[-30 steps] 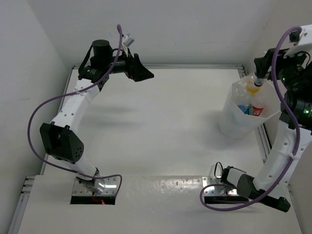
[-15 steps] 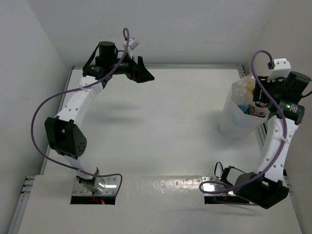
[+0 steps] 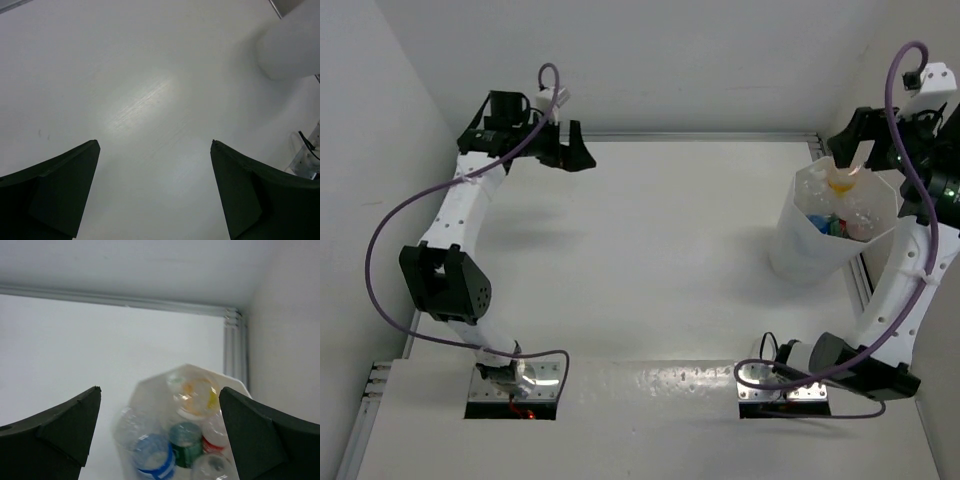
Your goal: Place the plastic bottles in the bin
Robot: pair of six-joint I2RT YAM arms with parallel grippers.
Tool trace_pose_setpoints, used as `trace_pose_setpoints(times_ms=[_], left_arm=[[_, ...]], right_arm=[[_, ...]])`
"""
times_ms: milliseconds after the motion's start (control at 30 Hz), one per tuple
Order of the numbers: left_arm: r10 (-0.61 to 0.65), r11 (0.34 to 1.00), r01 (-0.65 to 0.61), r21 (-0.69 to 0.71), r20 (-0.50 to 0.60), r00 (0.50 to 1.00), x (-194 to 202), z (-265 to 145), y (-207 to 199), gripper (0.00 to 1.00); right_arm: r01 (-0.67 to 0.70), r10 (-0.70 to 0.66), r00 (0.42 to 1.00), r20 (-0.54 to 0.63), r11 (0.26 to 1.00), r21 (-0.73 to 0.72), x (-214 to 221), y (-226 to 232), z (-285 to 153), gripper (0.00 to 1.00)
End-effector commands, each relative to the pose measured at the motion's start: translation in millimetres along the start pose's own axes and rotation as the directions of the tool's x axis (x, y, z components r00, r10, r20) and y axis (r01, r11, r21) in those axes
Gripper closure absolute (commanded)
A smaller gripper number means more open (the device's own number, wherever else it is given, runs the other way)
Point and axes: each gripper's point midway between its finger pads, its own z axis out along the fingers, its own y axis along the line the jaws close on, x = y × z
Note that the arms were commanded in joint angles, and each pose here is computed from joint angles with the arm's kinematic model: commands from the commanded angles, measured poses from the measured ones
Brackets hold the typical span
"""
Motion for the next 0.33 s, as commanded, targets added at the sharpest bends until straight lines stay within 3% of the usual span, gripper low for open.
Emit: trace_pose_setpoints(times_ms=[0, 133, 300], left_arm=[[-0.01, 0.995, 0.016, -0.097, 0.061, 0.998, -11, -44, 18, 0.0], [-0.103, 0.972, 0.124, -0.201, 0.115, 0.988, 2, -75, 52, 0.0], [-0.087, 0.963, 0.122, -0.239, 0.151, 0.985, 8, -102, 59, 0.0]], right_arm=[[-0.121, 0.132, 0.991, 0.032, 0.963, -0.242, -32, 54, -14, 0.0], [-0.133, 0.169, 0.985, 0.044, 0.889, -0.439, -63, 111, -17, 0.0], [-0.15, 0.197, 0.98, 0.039, 0.845, -0.514, -80, 135, -2, 0.0]])
